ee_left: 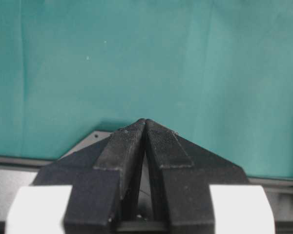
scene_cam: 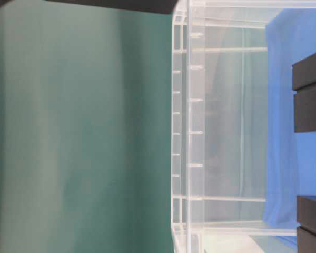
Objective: Take the box out of the case with the right arm.
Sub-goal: 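Carry the box forward to the right of the other boxes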
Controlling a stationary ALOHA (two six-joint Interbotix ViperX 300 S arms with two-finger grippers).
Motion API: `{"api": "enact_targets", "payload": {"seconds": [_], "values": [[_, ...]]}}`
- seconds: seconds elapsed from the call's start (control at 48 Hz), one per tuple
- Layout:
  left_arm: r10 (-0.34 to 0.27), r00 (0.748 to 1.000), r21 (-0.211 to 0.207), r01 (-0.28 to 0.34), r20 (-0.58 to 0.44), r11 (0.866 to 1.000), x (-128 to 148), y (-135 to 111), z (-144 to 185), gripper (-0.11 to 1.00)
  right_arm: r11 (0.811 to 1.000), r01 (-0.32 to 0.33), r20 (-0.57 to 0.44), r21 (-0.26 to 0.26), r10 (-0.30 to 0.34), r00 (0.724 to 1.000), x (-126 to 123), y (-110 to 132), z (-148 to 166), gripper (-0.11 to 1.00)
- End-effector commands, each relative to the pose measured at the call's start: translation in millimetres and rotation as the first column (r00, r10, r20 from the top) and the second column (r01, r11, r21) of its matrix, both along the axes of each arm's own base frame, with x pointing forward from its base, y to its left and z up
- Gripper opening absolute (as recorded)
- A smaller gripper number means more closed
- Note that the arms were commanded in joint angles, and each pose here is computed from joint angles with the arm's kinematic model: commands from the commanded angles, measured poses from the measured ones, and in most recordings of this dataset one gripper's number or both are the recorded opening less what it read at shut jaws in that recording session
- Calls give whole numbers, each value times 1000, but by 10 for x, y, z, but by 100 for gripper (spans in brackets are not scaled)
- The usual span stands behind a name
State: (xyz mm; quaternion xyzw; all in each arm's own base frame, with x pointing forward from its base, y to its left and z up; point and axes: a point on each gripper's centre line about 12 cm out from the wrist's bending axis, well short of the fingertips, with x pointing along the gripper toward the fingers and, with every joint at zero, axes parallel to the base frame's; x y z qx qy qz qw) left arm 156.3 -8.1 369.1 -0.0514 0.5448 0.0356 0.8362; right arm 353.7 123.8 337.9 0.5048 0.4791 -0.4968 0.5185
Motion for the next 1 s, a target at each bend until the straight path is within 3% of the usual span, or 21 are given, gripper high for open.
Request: {"api": "enact_targets", "payload": {"seconds": [0.0,0.626,0.855,0.98], "values": [[4,1000,2,-4,17,1000,12,8,41,0,1000,0,29,9,0,1000,-11,-6,0,65],[4,1000,2,-4,16,1000,17,7,35,0,999,21,14,46,-22,1000,-86,-78,-1100,65],[3,1000,0,-3,15,1000,17,5,35,0,997,42,44,62,-45,998,-85,-142,-1314,65],[5,1000,1,-5,17,1000,19,7,35,0,993,92,51,78,-97,994,-87,-146,-1360,65]]}}
